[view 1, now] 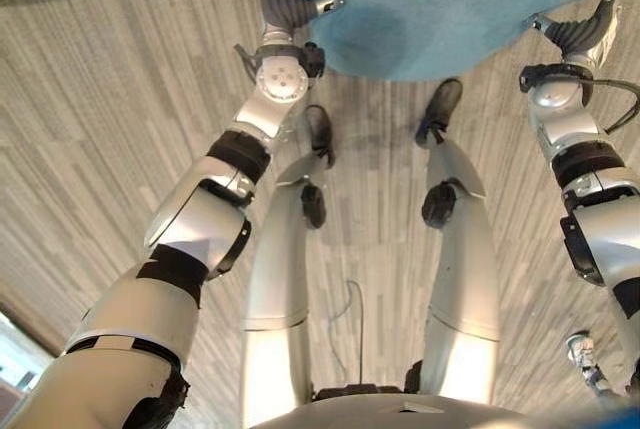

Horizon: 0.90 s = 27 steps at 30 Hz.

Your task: Pick up all the scattered cushions and arrange them neatly on the sofa.

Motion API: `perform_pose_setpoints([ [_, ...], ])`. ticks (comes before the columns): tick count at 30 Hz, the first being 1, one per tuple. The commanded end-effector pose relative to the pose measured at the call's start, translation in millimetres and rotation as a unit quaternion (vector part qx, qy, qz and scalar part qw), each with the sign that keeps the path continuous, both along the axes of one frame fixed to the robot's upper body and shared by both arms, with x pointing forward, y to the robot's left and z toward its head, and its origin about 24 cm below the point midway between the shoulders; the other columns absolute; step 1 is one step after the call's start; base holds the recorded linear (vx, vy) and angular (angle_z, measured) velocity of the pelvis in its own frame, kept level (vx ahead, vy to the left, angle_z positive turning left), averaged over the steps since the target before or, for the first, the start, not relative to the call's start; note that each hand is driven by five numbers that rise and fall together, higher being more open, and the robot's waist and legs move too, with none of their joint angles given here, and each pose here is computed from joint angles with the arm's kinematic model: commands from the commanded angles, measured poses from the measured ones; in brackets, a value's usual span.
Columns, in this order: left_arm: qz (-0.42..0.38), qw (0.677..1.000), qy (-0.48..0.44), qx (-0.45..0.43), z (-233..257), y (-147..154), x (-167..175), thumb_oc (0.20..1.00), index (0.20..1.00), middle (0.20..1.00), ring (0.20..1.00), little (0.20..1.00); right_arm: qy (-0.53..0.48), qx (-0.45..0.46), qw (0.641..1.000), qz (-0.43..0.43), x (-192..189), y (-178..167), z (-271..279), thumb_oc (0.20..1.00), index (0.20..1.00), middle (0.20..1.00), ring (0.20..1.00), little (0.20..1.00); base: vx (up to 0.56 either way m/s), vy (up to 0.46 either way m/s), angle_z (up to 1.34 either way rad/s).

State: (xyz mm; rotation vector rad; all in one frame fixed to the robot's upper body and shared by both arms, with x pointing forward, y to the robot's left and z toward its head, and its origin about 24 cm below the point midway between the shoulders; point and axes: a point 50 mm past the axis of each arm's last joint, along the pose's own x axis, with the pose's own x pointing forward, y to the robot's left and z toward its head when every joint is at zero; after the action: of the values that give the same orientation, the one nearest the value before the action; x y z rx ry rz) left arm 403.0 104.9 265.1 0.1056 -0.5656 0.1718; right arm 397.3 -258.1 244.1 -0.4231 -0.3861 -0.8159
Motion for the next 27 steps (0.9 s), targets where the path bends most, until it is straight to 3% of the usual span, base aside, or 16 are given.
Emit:
perform_pose_setpoints([
  [1, -0.048, 0.998, -0.031, -0.008, -5, -20, -10, 1.0, 1.0, 1.0, 1.0, 1.0, -0.004, 0.025, 1.0, 0.01, -1, 4, -14, 1.0, 1.0, 1.0, 1.0, 1.0, 0.0, 0.0, 0.0],
  [10, -0.087, 0.994, -0.057, -0.009, 5, -23, -18, 1.0, 1.0, 1.0, 1.0, 1.0, -0.101, 0.078, 0.979, 0.157, 2, 26, 32, 1.0, 1.0, 1.0, 1.0, 1.0, 0.0, 0.0, 0.0],
  [19, -0.147, 0.986, -0.081, -0.004, 20, -39, -26, 1.0, 1.0, 1.0, 1.0, 1.0, -0.123, 0.002, 0.939, 0.322, 1, 76, 83, 1.0, 1.0, 1.0, 1.0, 1.0, 0.01, -0.009, 0.01],
  [27, -0.179, 0.98, -0.089, -0.018, 31, -53, -30, 1.0, 1.0, 1.0, 1.0, 1.0, -0.136, -0.056, 0.897, 0.417, -7, 128, 107, 1.0, 1.0, 1.0, 1.0, 1.0, 0.0, 0.0, 0.0],
])
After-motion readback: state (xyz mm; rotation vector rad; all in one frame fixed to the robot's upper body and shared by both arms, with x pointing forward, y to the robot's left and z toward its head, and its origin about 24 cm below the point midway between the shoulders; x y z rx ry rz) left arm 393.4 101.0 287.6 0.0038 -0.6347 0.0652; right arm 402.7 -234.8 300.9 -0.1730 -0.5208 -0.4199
